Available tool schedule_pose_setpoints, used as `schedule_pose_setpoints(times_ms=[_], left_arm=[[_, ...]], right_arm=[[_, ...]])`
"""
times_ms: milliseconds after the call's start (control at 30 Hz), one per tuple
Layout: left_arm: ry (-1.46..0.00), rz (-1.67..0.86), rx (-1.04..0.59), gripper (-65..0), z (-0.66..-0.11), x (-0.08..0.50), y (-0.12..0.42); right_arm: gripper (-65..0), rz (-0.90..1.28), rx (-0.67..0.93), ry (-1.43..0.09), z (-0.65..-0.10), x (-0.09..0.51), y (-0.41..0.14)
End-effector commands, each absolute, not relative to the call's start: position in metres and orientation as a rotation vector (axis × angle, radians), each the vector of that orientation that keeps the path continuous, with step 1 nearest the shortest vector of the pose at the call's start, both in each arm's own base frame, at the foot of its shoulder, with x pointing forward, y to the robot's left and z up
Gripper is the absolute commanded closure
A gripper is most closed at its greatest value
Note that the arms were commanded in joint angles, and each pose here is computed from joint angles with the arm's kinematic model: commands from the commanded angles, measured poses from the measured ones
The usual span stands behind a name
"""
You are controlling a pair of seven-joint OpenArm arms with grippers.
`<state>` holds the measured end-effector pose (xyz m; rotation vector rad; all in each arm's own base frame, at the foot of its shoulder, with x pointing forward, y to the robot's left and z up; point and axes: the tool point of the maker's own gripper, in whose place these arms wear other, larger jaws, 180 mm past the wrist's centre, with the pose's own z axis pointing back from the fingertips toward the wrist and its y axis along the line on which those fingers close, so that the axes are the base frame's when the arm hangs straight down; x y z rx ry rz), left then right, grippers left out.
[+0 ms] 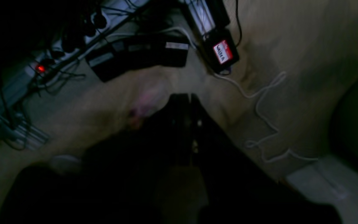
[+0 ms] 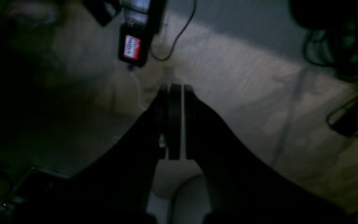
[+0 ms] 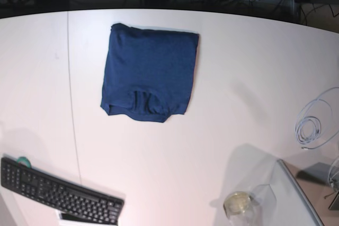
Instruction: Layout the t-shirt on the table in an organized manner, then fold the t-shirt properly
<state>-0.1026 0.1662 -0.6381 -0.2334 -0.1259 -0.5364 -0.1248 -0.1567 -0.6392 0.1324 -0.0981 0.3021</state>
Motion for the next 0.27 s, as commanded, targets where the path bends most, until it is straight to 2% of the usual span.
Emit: schedule_pose_setpoints(times_ms=[0, 233], left_arm=[[-0.133, -0.54, -0.22, 0.0, -0.637, -0.101, 0.173], [-0.149, -0.532, -0.211, 0.0, -0.64, -0.089, 0.174]], right_arm=[[-2.1, 0.301, 0.144, -0.119, -0.639, -0.121, -0.153], [-2.1, 0.302, 0.145, -0.169, -0.643, -0.091, -0.149]])
